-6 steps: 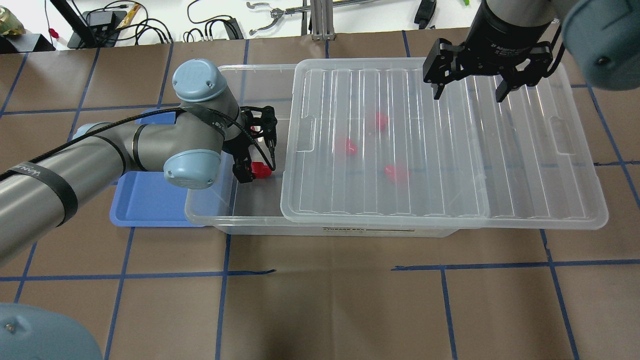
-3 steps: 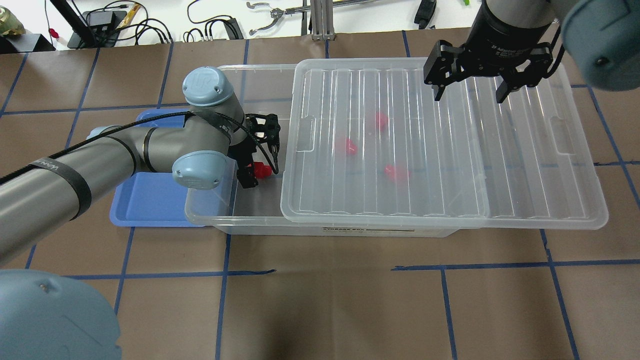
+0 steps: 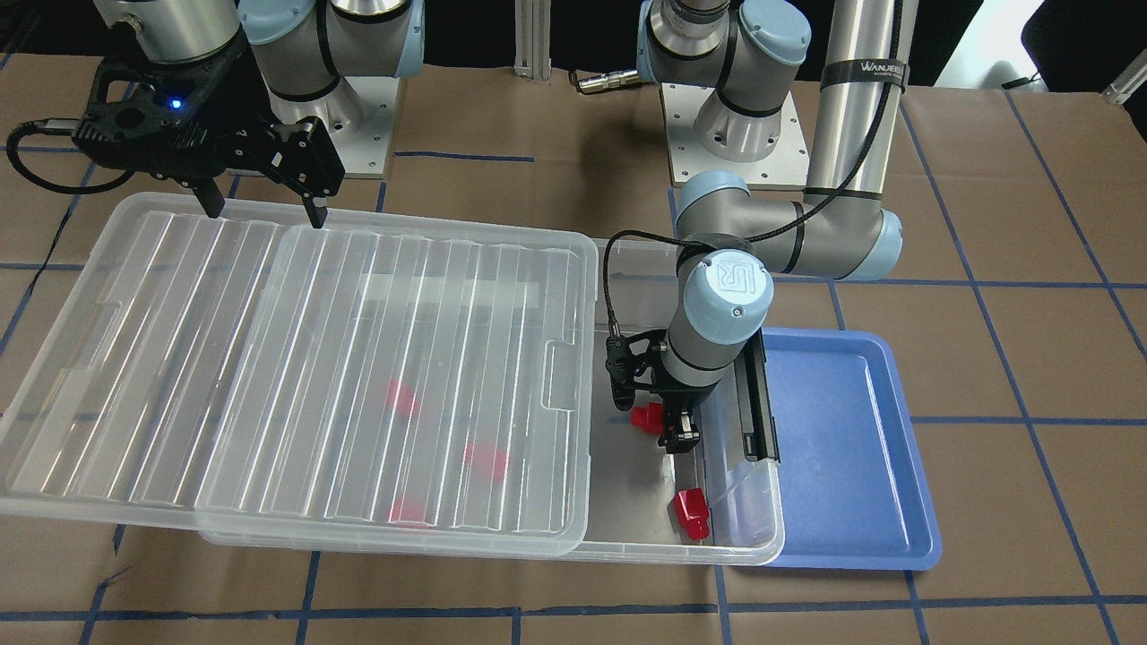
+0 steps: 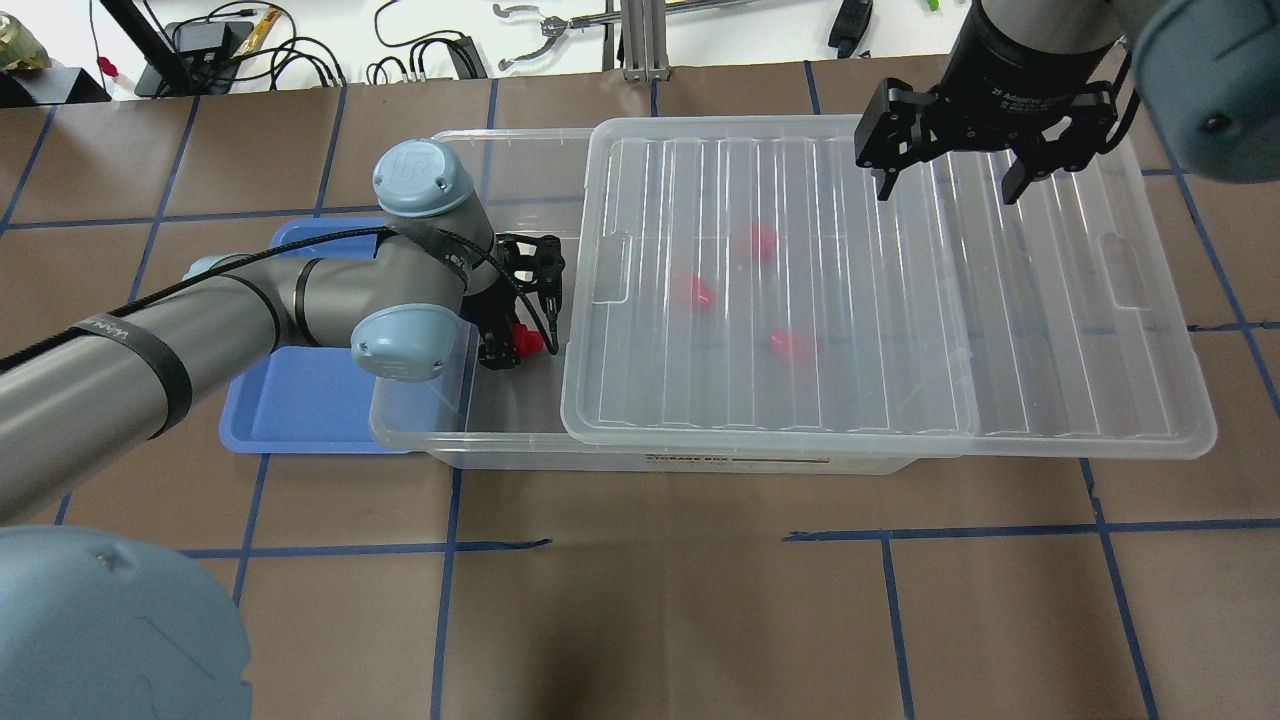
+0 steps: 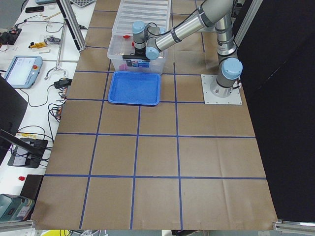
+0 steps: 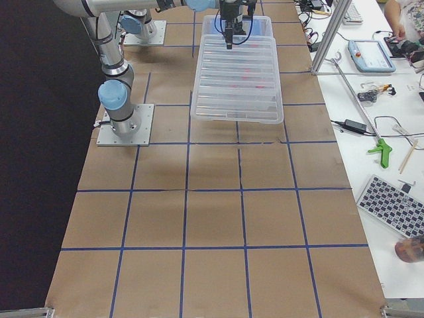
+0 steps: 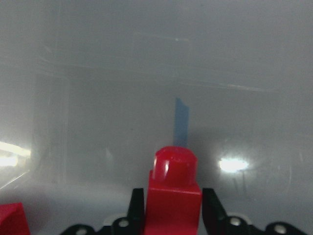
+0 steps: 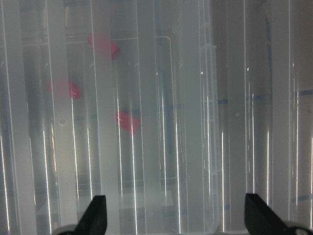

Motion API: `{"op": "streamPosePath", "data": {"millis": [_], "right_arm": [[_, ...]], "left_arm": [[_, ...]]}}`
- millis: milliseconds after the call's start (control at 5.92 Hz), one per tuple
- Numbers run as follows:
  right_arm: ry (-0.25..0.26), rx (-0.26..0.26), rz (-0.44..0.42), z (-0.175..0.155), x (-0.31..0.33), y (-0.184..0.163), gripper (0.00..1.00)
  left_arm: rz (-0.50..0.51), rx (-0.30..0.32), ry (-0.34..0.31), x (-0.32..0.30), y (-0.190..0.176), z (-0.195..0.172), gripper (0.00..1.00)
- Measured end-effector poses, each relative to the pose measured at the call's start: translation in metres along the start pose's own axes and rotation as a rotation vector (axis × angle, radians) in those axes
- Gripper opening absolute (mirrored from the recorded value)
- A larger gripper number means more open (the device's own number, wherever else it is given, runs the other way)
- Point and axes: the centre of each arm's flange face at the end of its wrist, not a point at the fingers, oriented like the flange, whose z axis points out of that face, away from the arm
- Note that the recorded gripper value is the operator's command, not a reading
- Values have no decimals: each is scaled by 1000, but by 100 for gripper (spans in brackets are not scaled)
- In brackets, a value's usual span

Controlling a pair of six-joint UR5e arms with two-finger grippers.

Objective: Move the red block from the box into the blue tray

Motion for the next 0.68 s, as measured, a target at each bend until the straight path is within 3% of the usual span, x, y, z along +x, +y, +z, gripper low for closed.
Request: {"op": "streamPosePath", "data": {"millis": [338,676], "right_arm": [[3,2,0,0,0,0,100],[0,-1,0,0,0,0,100]], "left_arm": [[15,0,-33,3,-3,-28,14],[-12,2,-79,7,0,-90,14]]}}
